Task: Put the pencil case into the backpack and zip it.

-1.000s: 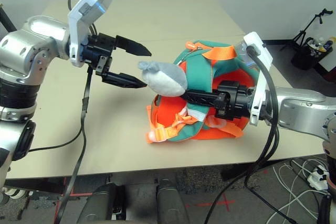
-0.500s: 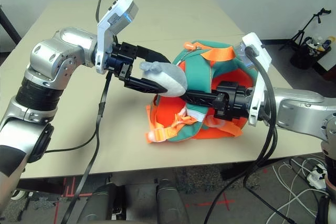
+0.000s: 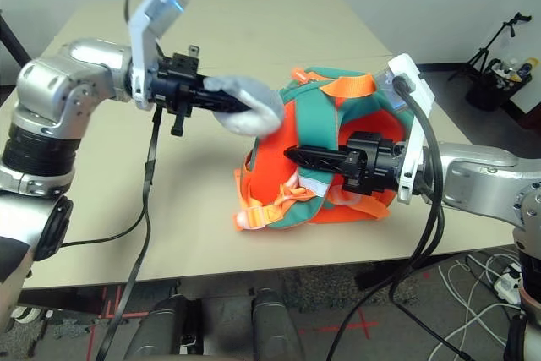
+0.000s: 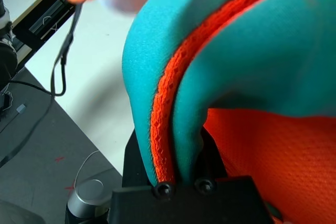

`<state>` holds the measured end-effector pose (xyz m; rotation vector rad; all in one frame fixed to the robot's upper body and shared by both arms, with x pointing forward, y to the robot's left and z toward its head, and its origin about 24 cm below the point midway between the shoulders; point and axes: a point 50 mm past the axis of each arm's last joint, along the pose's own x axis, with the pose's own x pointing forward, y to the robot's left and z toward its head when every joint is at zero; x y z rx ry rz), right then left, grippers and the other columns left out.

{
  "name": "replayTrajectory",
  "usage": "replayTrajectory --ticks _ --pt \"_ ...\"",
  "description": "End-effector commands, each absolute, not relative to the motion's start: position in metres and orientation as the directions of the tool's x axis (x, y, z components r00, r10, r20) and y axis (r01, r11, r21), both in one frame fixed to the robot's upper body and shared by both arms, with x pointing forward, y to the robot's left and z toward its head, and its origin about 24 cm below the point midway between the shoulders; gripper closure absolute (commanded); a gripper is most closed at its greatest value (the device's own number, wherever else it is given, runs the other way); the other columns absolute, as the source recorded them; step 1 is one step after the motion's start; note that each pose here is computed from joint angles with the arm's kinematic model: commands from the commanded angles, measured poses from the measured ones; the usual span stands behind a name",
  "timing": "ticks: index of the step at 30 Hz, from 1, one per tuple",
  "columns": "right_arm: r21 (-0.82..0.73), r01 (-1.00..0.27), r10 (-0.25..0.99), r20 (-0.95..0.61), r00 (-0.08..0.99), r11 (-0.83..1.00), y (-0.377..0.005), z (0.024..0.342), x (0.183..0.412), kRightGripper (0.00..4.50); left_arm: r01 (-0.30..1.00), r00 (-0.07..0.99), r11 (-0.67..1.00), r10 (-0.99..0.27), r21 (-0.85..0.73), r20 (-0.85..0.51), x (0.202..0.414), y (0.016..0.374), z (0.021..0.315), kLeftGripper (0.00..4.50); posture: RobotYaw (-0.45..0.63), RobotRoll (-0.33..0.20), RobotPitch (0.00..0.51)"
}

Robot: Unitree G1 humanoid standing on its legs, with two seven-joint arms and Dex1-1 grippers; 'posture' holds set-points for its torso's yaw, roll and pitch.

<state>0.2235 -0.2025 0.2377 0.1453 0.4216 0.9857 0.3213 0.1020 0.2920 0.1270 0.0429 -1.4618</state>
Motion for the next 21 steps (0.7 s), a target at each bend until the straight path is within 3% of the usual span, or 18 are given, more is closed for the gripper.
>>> replayTrajectory --ticks 1,4,11,18,21 --pt "0.307 -0.785 0.838 -0.289 0.462 0.538 -0.200 0.236 0.222 4.31 0.983 0.176 0.177 -0.984 -0.051 -0.026 0.321 0.125 0.301 4.24 -0.07 0.000 0.074" --pt "0.309 -0.783 0.838 -0.291 0.462 0.539 -0.200 0.235 0.222 4.31 0.966 0.178 0.172 -0.984 -0.192 0.011 0.314 0.136 0.295 4.24 -0.06 0.000 0.077" --pt "0.314 -0.782 0.839 -0.288 0.462 0.538 -0.200 0.233 0.223 4.31 0.843 0.114 0.112 -0.993 -0.527 -0.029 0.288 0.156 0.249 4.24 -0.06 0.000 0.077" --pt "0.316 -0.784 0.842 -0.279 0.461 0.534 -0.199 0.231 0.225 4.31 0.739 0.118 0.146 -0.989 -0.658 -0.087 0.277 0.147 0.192 4.24 -0.05 0.000 0.069" --pt "0.315 -0.786 0.844 -0.272 0.463 0.533 -0.198 0.231 0.226 4.31 0.654 0.075 0.188 -0.980 -0.733 -0.184 0.274 0.142 0.159 4.24 -0.05 0.000 0.064"
